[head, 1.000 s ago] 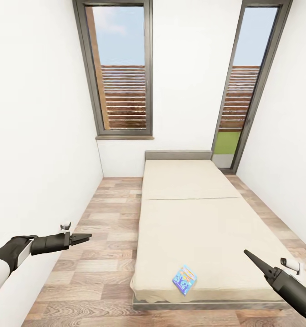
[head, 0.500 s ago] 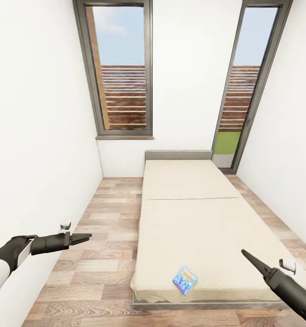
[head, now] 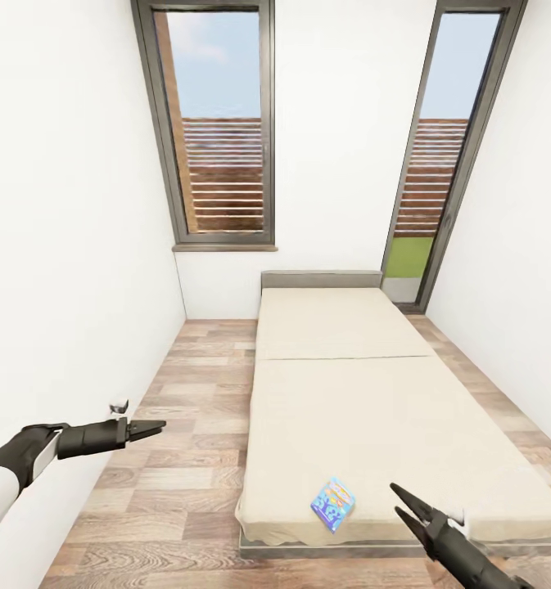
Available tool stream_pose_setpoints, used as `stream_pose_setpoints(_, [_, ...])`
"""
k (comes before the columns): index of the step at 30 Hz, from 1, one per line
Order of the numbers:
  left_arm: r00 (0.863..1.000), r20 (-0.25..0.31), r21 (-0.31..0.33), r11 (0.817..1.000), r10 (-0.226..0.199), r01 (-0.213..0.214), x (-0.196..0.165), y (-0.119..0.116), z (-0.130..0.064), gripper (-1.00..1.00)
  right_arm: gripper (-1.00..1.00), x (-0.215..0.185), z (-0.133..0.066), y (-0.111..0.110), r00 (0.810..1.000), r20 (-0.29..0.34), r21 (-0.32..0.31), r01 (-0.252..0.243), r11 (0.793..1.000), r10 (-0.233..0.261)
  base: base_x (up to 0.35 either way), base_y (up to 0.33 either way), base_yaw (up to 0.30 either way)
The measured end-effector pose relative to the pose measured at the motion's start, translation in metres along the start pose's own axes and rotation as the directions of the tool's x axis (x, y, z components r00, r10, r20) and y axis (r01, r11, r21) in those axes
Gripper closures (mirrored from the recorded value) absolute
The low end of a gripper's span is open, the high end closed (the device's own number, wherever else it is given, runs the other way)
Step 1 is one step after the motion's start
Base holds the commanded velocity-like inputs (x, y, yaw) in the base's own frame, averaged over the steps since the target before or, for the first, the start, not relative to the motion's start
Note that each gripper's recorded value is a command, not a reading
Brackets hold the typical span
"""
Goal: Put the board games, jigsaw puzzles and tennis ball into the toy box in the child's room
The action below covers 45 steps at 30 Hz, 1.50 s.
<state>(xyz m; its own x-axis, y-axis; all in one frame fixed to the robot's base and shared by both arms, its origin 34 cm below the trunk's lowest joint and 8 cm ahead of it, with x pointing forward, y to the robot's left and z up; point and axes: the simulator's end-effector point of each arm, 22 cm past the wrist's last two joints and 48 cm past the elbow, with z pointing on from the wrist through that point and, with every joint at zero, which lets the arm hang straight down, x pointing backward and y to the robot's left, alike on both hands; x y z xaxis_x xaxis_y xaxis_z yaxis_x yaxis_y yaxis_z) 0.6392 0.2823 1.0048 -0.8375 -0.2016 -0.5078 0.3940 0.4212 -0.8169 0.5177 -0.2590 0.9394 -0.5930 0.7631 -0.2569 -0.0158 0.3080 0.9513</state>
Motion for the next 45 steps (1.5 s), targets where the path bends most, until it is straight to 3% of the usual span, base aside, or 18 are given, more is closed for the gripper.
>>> stream_pose_setpoints(2, [1.0,0.0,0.013,1.0,0.0,0.0,0.0,-0.003,-0.001,-1.0,-1.0,0.008,0.005,-0.028,0.998,0.011,0.037,-0.057,0.998,0.057,0.0,0.0,0.0])
stream_pose_setpoints(5, [1.0,0.0,0.035,0.999,0.0,0.0,0.0,-0.008,-0.002,-1.0,-1.0,0.011,0.016,-0.056,0.994,0.041,0.072,-0.105,0.992,0.102,0.0,0.0,0.0])
stream_pose_setpoints(11, [1.0,0.002,0.063,0.998,-0.002,0.002,-0.001,-0.014,-0.004,-1.0,-1.0,0.026,0.049,-0.088,0.983,0.044,0.122,-0.18,0.976,0.176,0.0,0.0,0.0])
stream_pose_setpoints(15, [1.0,0.002,0.071,0.997,-0.005,0.004,-0.001,-0.016,-0.005,-1.0,-1.0,0.028,0.067,-0.088,0.982,0.038,0.127,-0.187,0.974,0.184,0.0,0.0,0.0])
stream_pose_setpoints(27, [1.0,-0.003,0.085,0.996,-0.008,0.008,0.0,-0.019,-0.001,-1.0,-1.0,0.036,0.095,-0.081,0.975,0.035,0.136,-0.222,0.965,0.22,0.0,0.0,0.0])
stream_pose_setpoints(34, [1.0,0.0,0.087,0.996,-0.009,0.009,-0.001,-0.019,-0.002,-1.0,-1.0,0.038,0.105,-0.079,0.961,0.068,0.126,-0.276,0.953,0.27,0.0,0.0,0.0])
stream_pose_setpoints(45, [1.0,0.003,0.086,0.996,-0.012,0.012,-0.002,-0.011,0.0,-1.0,-1.0,0.036,0.112,-0.08,0.958,0.071,0.105,-0.283,0.953,0.277,0.0,0.0,0.0])
